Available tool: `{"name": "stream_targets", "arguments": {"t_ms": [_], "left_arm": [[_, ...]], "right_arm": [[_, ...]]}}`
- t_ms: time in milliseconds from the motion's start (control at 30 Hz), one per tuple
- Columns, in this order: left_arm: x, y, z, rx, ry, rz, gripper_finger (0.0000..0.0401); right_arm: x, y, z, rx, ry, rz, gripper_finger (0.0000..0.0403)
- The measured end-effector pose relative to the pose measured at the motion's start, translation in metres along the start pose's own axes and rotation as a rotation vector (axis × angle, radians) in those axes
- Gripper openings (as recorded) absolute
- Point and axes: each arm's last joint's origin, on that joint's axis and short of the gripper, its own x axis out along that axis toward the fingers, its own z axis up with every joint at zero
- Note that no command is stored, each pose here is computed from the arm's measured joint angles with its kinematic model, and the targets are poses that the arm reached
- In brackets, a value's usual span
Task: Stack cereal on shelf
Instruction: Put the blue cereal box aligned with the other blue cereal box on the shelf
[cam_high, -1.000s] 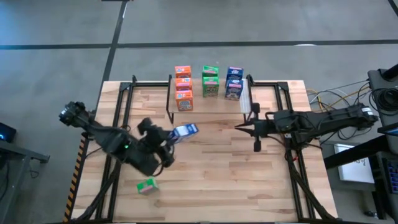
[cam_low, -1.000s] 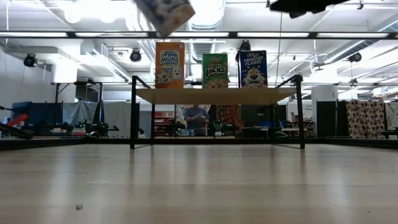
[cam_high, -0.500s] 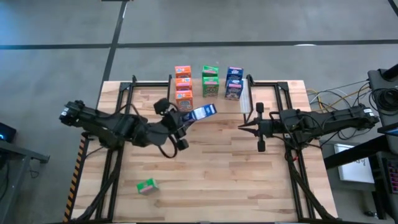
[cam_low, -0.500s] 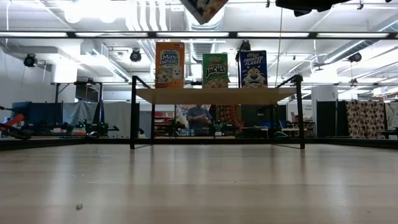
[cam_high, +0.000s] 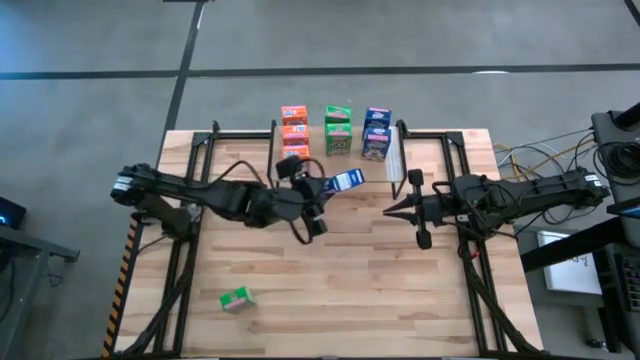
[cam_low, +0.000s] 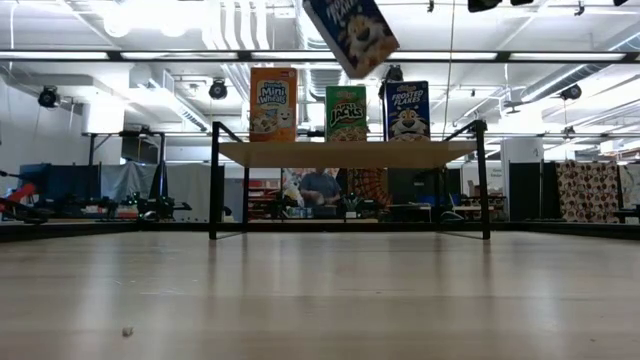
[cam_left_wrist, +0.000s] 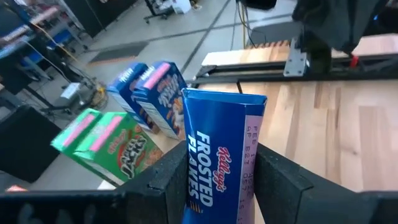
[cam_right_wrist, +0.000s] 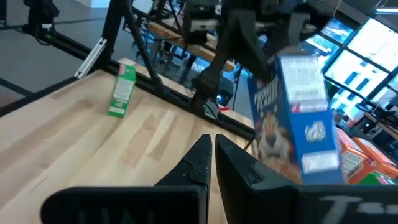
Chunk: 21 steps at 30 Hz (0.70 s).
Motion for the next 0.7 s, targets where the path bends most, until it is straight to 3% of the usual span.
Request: {"name": "stream_targets", "arguments": {"t_ms": [333, 700], "left_arm": [[0.037, 0.012, -0.01, -0.007, 0.065, -0.059, 0.0139], [0.057, 0.034, -0.01, -0.044, 0.053, -0.114, 0.0139]], "right_arm": [[0.0, 0.0, 0.0, -0.016, 0.002, 0.0, 0.0012], [0.0, 0.0, 0.0, -0.016, 0.002, 0.0, 0.0012]]}}
